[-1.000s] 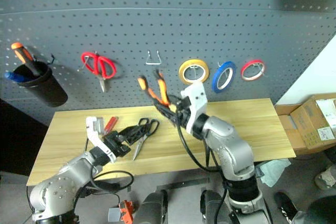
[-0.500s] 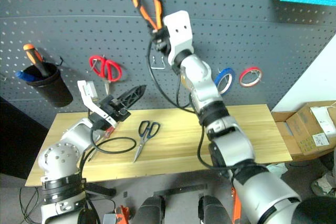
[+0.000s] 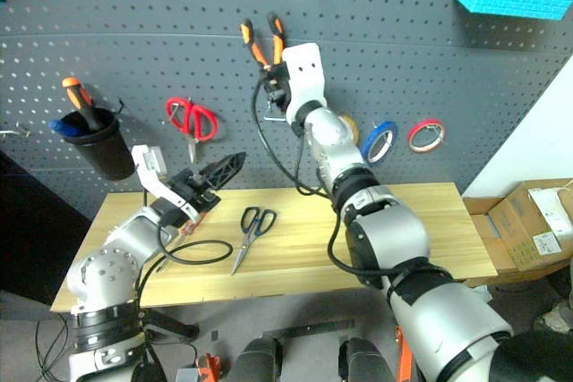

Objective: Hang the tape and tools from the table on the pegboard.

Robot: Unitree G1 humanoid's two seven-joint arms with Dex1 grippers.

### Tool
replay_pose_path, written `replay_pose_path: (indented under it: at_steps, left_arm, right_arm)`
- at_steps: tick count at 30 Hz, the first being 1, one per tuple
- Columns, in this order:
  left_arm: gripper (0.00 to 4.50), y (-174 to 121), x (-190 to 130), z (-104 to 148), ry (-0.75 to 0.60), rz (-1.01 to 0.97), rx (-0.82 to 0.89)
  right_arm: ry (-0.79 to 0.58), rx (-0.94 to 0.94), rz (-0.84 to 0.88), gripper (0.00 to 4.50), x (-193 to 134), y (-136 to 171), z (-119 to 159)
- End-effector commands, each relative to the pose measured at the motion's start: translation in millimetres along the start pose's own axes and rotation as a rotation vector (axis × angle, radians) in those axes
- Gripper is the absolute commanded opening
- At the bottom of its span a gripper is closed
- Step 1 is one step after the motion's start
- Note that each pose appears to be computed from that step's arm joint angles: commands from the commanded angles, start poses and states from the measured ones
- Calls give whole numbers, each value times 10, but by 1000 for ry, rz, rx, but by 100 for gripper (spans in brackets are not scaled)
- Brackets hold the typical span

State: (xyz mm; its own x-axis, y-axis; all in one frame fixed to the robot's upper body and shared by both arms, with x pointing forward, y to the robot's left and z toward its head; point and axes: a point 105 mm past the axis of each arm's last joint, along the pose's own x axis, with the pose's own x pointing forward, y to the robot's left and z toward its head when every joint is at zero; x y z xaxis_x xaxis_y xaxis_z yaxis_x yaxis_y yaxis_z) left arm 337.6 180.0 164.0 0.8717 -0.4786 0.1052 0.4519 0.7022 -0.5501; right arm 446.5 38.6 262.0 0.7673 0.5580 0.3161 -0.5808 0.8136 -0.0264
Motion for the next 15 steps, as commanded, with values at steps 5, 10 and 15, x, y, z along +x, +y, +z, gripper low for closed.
replay_pose_path:
  at_steps: [5, 10, 15]
  left_arm:
    - [450, -151, -2, 126, -31, -50, 47]
    - [450, -175, -32, 122, -30, -49, 49]
    - [450, -193, -91, 139, -33, -41, 51]
  right_arm:
    - [-96, -14, -14, 169, 69, 7, 296]
    - [-96, -35, -44, 169, 67, -58, 319]
    - [-100, -49, -62, 169, 65, -113, 354]
